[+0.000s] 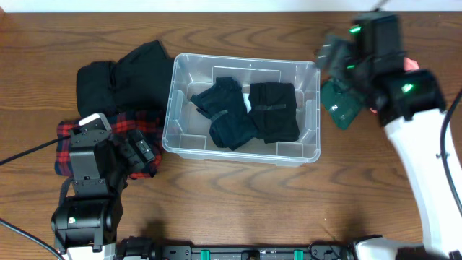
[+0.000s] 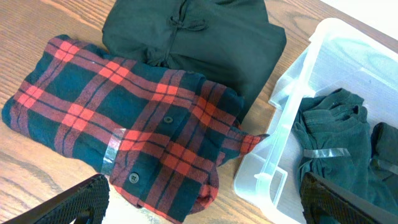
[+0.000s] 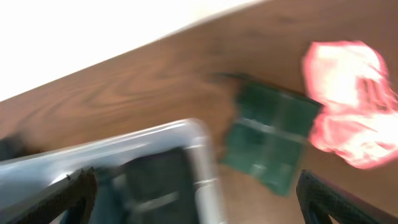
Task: Pack container
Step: 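Grasp the green garment with the right gripper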
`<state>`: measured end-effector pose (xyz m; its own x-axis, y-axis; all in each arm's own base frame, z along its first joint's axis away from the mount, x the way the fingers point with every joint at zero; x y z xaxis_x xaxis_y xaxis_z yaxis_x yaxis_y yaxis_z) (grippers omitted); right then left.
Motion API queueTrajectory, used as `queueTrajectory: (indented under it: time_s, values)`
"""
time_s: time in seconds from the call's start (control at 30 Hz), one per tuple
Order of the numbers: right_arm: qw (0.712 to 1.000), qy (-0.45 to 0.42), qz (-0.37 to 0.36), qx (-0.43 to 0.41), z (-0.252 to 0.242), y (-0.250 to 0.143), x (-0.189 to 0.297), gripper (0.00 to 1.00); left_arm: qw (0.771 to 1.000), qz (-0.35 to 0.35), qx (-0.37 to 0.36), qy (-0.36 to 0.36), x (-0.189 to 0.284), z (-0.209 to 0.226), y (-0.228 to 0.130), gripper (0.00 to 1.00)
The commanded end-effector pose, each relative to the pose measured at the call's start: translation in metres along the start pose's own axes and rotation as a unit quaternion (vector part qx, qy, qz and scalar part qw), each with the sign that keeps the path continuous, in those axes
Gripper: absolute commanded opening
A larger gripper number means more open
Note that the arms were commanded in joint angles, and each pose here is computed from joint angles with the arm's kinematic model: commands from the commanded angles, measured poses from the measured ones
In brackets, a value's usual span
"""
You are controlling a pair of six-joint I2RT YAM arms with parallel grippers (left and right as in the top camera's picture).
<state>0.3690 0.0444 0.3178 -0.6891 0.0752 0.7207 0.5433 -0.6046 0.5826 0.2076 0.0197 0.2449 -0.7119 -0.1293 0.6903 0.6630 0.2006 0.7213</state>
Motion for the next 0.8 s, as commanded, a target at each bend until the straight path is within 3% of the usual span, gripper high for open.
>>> queueTrajectory:
  time_s: [0.0, 0.3, 0.6, 0.67, 0.77]
  values:
    - [0.994, -0.047, 0.077, -0.054, -0.046, -0.013, -0.052, 0.99, 1.000, -0.011, 0.002, -0.003, 0.005, 0.000, 0.006, 0.98]
    - [0.974, -0.097, 0.167, -0.119, -0.127, -0.064, -0.155, 0.99, 1.000, -0.010, 0.002, -0.003, 0.005, 0.000, 0.006, 0.98]
    - [0.963, -0.111, 0.213, -0.120, -0.143, -0.100, -0.215, 0.96, 1.000, -0.010, 0.002, -0.004, 0.005, 0.000, 0.006, 0.98]
    - [0.962, -0.111, 0.218, -0.121, -0.144, -0.103, -0.219, 0.84, 1.000, -0.010, 0.002, -0.004, 0.005, 0.000, 0.006, 0.98]
    - [0.963, -0.108, 0.218, -0.116, -0.143, -0.102, -0.218, 0.49, 1.000, -0.011, 0.002, -0.004, 0.005, 0.000, 0.006, 0.98]
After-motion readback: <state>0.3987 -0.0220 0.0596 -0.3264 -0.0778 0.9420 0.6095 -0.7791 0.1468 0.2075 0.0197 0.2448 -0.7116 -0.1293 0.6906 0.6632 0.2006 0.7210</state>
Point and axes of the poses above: each gripper's point midway between its finger pads, its own x axis back along the fingers, its own z axis along the line the jaws close on, y = z × x, the point moved 5 cm from there along x, back along the fingers, and after that the axes turned 13 degrees about -x, right-handed, at the moved point
